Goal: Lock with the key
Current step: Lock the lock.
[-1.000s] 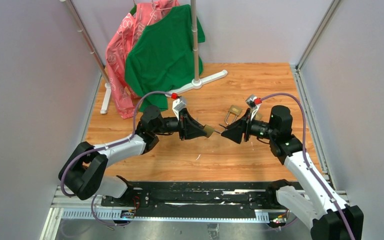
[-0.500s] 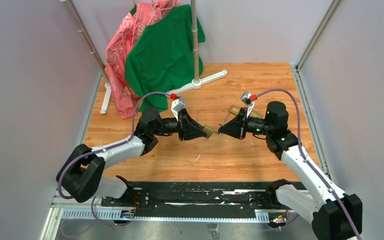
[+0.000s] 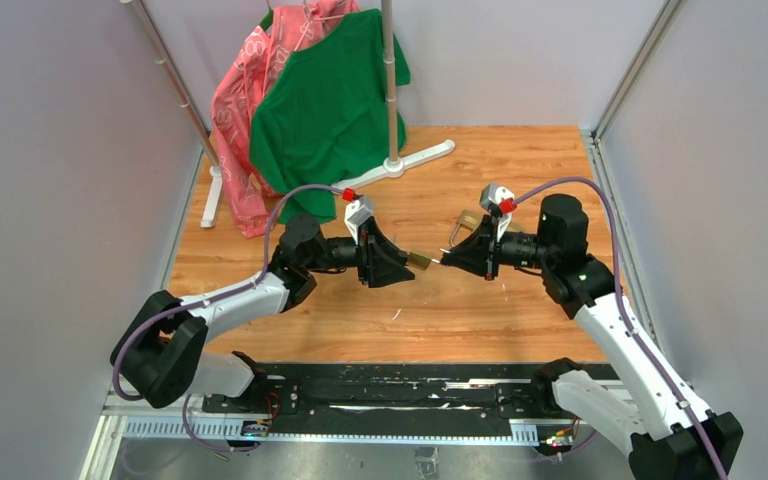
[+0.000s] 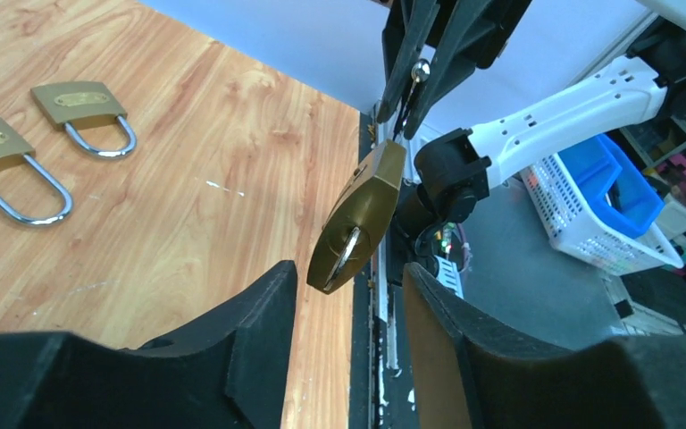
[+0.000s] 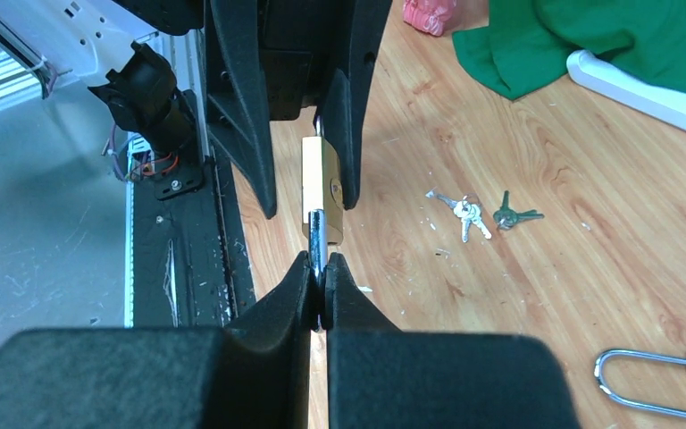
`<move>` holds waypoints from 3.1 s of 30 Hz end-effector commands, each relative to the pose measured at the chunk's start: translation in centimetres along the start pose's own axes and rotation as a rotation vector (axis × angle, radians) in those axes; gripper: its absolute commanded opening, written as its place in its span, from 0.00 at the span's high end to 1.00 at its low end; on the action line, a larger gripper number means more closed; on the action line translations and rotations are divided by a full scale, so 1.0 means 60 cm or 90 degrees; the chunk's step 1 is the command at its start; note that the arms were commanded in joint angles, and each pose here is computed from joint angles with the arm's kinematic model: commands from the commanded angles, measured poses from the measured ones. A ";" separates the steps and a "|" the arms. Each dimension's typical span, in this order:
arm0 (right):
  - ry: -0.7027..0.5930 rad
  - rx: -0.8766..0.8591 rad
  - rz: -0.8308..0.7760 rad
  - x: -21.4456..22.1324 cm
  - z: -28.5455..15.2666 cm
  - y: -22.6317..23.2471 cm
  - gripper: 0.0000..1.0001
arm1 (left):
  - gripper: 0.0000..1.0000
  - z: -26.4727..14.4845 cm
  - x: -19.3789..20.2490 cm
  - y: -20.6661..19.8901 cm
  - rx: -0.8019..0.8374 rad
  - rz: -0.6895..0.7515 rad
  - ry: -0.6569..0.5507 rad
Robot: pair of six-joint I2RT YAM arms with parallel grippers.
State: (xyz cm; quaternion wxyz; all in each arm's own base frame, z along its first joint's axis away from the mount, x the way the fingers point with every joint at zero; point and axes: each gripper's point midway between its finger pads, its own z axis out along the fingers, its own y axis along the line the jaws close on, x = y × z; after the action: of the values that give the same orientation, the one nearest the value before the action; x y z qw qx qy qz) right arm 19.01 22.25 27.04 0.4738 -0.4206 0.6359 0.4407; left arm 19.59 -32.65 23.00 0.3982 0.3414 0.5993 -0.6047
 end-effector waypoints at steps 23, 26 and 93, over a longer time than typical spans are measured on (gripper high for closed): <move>0.017 -0.061 -0.100 -0.043 -0.004 0.043 1.00 | 0.75 0.029 -0.017 -0.021 0.090 0.128 0.054; 0.023 -0.062 -0.092 -0.038 -0.002 0.042 1.00 | 0.98 0.032 -0.025 -0.030 0.095 0.113 0.052; -0.069 -0.023 0.148 -0.032 0.022 -0.005 1.00 | 1.00 0.017 -0.089 -0.078 0.113 0.181 0.045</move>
State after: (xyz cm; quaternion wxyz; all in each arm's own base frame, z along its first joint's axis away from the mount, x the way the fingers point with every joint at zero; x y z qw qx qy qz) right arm 20.83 23.27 27.53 0.4027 -0.2716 0.6914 0.5348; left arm 20.90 -32.87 28.05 0.4926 0.4762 0.5200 -0.5101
